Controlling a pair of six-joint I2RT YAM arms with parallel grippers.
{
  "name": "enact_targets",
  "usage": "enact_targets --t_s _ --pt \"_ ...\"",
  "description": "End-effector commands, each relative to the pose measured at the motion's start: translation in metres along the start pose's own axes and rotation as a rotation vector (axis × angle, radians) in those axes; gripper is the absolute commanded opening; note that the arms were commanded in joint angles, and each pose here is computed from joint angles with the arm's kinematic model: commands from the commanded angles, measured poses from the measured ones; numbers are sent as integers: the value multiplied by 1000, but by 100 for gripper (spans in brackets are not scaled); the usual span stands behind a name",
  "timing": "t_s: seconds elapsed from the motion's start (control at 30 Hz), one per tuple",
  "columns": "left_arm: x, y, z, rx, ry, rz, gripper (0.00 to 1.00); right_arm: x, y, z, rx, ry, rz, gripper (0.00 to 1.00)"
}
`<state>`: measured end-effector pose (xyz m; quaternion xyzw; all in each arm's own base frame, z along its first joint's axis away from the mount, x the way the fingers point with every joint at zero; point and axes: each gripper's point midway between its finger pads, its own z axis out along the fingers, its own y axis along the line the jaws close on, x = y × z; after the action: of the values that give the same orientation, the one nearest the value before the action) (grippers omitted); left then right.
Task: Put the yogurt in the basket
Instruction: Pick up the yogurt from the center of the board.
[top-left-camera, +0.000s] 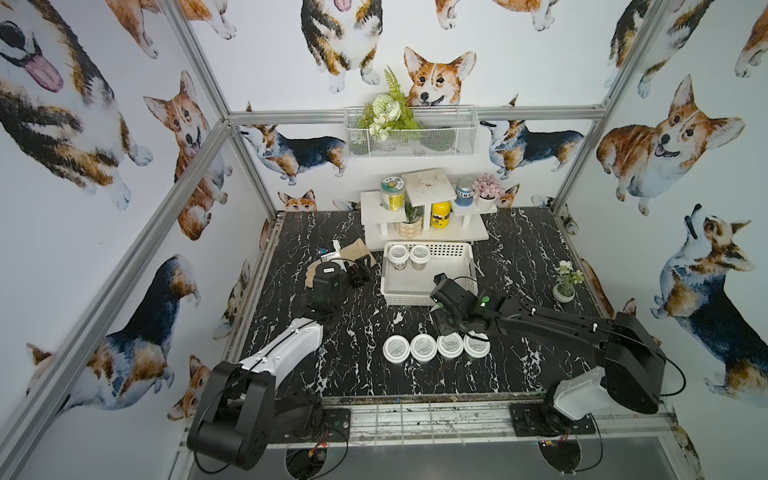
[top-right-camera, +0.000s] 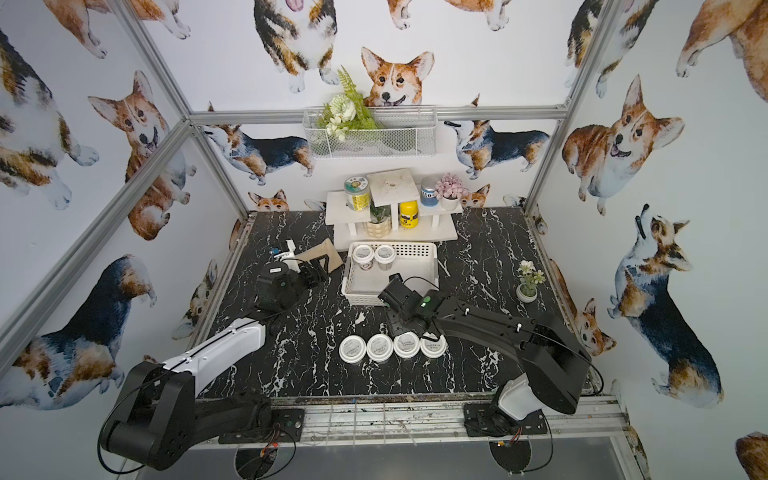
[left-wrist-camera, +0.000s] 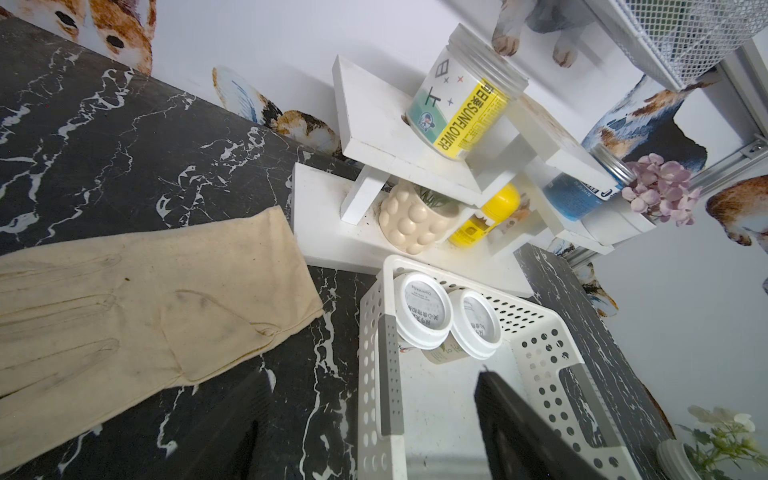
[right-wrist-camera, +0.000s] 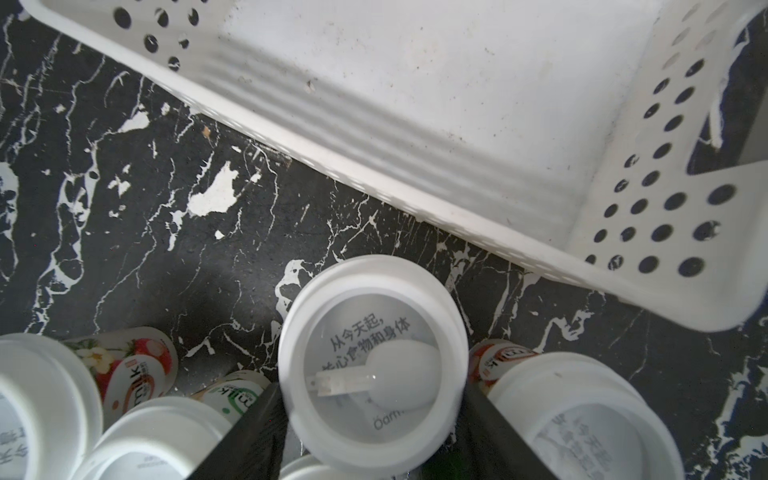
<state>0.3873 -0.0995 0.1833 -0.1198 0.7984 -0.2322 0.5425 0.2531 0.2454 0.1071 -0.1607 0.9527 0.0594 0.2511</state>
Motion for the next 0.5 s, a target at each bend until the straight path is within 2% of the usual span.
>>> enact_targets --t_s 0.0,0.2,0.47 --pt "-6 -5 0 19 -20 4 83 -5 2 -9 -13 -5 -2 67" --pt "-6 -5 0 19 -20 3 83 -14 5 -25 -31 -10 -8 67" --pt "-6 -5 0 20 -20 4 83 -34 21 -53 -122 -41 -12 67"
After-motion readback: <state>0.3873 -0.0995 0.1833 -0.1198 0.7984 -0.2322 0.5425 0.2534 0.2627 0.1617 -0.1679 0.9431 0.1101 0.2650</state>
